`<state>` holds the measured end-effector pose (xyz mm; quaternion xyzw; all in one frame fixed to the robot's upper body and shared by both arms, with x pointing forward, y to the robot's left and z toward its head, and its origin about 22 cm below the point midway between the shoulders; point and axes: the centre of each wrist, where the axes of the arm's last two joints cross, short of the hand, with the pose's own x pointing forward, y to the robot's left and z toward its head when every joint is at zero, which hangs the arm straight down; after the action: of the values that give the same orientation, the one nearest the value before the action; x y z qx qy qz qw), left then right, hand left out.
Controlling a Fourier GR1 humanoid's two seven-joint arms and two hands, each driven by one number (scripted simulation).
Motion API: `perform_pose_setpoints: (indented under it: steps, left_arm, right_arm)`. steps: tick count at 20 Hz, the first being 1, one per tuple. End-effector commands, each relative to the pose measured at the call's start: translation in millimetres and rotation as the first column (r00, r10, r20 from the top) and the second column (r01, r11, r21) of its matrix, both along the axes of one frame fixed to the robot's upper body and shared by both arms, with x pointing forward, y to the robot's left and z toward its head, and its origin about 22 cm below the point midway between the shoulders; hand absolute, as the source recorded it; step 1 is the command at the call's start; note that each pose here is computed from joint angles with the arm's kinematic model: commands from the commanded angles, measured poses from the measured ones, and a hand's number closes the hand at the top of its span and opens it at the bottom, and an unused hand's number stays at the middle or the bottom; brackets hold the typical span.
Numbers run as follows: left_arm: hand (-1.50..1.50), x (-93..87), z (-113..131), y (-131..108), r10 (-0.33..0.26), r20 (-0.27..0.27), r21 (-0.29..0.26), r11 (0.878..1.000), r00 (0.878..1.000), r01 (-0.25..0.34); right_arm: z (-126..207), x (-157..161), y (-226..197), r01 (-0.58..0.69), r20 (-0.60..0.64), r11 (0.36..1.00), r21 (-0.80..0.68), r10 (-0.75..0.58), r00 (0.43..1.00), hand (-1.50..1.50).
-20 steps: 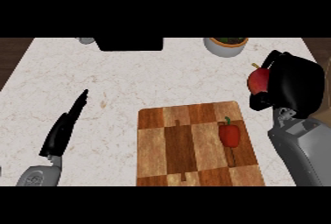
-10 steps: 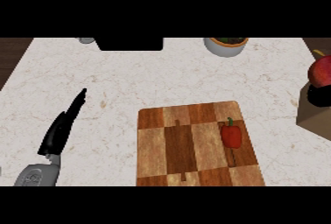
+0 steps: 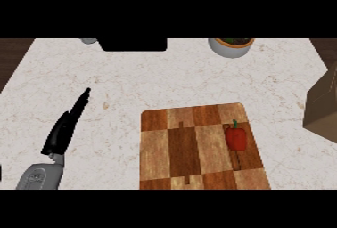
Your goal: Pick the pear from the cutting board and place it in the cardboard box
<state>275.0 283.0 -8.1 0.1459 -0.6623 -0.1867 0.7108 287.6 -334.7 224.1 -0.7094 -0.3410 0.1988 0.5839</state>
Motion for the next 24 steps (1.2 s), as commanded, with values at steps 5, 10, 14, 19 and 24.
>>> perform_pose_setpoints:
  steps: [5, 10, 14, 19, 24]
  left_arm:
    - [0.0, -0.5, 4, 13, 0.012, -0.001, 0.012, 1.0, 1.0, -0.012]
    - [0.0, -0.7, 3, 2, -0.004, 0.009, 0.004, 1.0, 1.0, 0.004]
    - [0.0, -8.8, -10, -14, -0.015, -0.001, -0.01, 1.0, 1.0, 0.015]
    - [0.0, 5.3, 7, 6, -0.003, 0.005, -0.006, 1.0, 1.0, 0.003]
    - [0.0, 0.3, -2, -2, -0.017, 0.002, -0.002, 1.0, 1.0, 0.017]
  right_arm:
    - [-50, -9, -75, 0.084, -0.169, 0.957, 0.276, -0.038, 0.985, 1.5]
    - [-72, -5, -91, -0.039, -0.15, 0.915, 0.401, 0.107, 0.983, -1.5]
    - [-76, 3, -102, -0.164, 0.146, 0.907, 0.388, 0.115, 0.983, -1.5]
    - [-75, 10, -89, -0.323, 0.465, 0.832, 0.452, 0.089, 0.881, -1.5]
    - [-65, 5, -124, -0.362, 0.564, 0.749, 0.555, -0.019, 0.826, -1.5]
